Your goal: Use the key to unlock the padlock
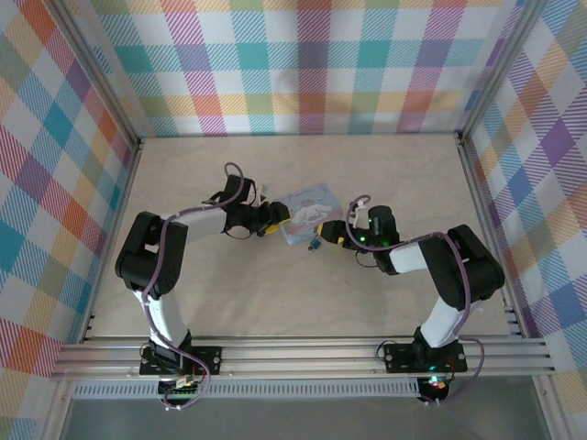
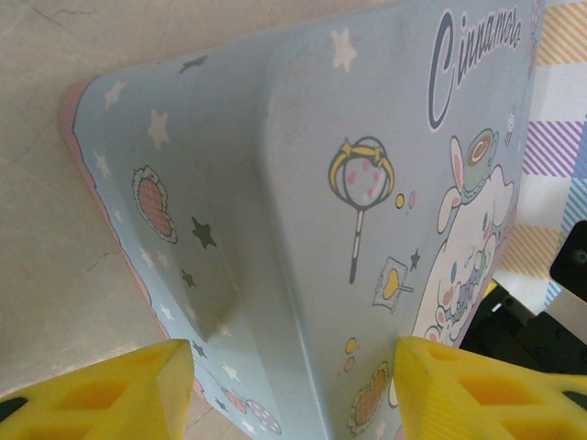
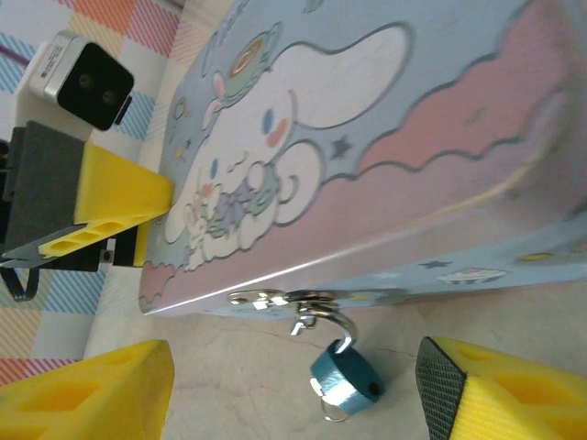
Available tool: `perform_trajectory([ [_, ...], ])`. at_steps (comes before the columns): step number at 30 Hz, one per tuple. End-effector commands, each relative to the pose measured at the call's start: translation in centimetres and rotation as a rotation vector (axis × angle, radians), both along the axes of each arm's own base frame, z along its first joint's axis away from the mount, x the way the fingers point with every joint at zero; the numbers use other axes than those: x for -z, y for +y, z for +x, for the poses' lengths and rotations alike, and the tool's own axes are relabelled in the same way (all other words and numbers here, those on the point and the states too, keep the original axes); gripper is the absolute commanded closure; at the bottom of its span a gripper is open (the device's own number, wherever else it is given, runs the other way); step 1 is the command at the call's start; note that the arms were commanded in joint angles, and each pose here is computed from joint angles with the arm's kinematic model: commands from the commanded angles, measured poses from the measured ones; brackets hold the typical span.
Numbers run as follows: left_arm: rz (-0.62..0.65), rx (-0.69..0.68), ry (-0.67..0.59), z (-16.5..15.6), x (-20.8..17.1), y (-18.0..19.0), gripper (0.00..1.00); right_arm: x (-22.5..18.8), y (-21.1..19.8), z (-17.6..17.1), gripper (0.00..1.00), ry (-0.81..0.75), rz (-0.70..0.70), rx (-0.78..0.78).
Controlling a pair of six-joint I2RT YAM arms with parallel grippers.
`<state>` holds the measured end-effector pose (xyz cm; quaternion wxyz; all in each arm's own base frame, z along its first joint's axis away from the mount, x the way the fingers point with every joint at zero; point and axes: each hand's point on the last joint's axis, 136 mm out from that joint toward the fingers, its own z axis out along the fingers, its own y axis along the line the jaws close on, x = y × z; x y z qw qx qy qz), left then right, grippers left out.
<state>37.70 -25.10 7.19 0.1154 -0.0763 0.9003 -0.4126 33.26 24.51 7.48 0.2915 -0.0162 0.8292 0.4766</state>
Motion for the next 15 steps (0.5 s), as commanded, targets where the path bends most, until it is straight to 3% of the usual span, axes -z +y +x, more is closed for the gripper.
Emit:
perform_trajectory([
  [1, 0.093, -0.016, 0.111, -2.5, 2.9, 1.1, 0.42, -0.3, 1.6, -0.4, 0.3, -0.014, 0.032, -0.052],
  [11, 0.089, -0.015, 0.11, -2.4, 2.8, 0.8, 0.42, 0.4, 2.9, -0.1, 0.31, -0.004, 0.054, -0.07],
  [15, 0.092, -0.016, 0.11, -2.4, 2.8, 0.8, 0.42, 0.8, 3.0, 0.0, 0.37, 0.001, 0.054, -0.076],
])
